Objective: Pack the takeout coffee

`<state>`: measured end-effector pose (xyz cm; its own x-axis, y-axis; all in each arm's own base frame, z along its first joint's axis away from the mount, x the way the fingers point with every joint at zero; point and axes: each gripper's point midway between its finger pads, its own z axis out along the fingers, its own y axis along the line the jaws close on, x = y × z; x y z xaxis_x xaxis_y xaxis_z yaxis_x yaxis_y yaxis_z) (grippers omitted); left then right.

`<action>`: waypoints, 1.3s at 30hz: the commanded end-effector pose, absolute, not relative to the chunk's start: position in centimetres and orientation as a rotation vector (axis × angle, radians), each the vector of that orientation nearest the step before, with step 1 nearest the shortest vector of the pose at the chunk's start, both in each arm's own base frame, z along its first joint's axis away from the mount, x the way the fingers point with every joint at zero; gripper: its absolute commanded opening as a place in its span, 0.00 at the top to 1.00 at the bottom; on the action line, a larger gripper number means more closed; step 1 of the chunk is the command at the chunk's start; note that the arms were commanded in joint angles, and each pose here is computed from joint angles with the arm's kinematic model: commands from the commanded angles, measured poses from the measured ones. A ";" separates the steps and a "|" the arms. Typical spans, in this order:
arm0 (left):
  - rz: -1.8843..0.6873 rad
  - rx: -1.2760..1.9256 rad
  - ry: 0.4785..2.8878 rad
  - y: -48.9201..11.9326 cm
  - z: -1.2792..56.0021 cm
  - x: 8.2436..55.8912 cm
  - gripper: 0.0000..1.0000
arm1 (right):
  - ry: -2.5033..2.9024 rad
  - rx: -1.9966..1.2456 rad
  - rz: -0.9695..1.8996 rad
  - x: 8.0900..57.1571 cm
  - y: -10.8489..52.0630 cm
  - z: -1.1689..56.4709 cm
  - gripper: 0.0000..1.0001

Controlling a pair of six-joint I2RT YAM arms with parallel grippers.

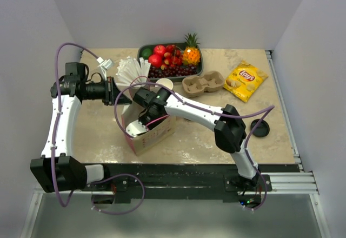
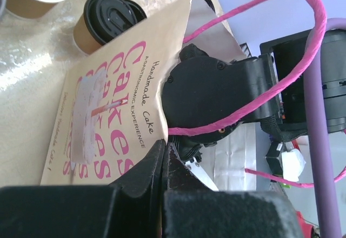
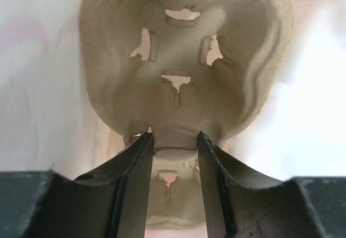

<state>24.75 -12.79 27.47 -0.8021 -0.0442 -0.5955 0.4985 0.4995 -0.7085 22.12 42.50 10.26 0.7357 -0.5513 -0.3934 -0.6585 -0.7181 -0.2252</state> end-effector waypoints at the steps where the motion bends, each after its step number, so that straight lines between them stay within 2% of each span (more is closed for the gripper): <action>1: -1.315 0.463 2.040 -13.6 31.3 25.3 1.00 | 0.890 -2.681 0.538 20.4 41.7 9.8 0.58; 4: -1.326 0.458 2.039 -13.7 30.9 25.0 1.00 | 0.927 -2.655 0.532 20.6 41.9 9.7 0.50; 6: -1.321 0.439 2.061 -13.6 30.1 24.9 1.00 | 0.957 -2.624 0.486 21.1 42.0 9.6 0.39; 8: -1.314 0.430 2.078 -13.5 29.4 24.7 1.00 | 1.000 -2.580 0.445 21.7 42.3 9.0 0.36; 15: -1.270 0.430 2.090 -13.2 28.6 24.8 1.00 | 1.070 -2.402 0.413 22.7 43.8 12.0 0.29; 21: -1.213 0.407 2.078 -13.0 28.9 25.4 1.00 | 1.087 -2.163 0.405 23.7 45.7 19.1 0.27; 27: -1.197 0.374 2.053 -13.0 29.5 25.2 1.00 | 1.033 -2.035 0.419 22.7 45.7 24.7 0.17; 39: -1.135 0.465 2.016 -12.9 29.1 24.3 1.00 | 1.032 -1.914 0.433 20.7 43.8 31.3 0.16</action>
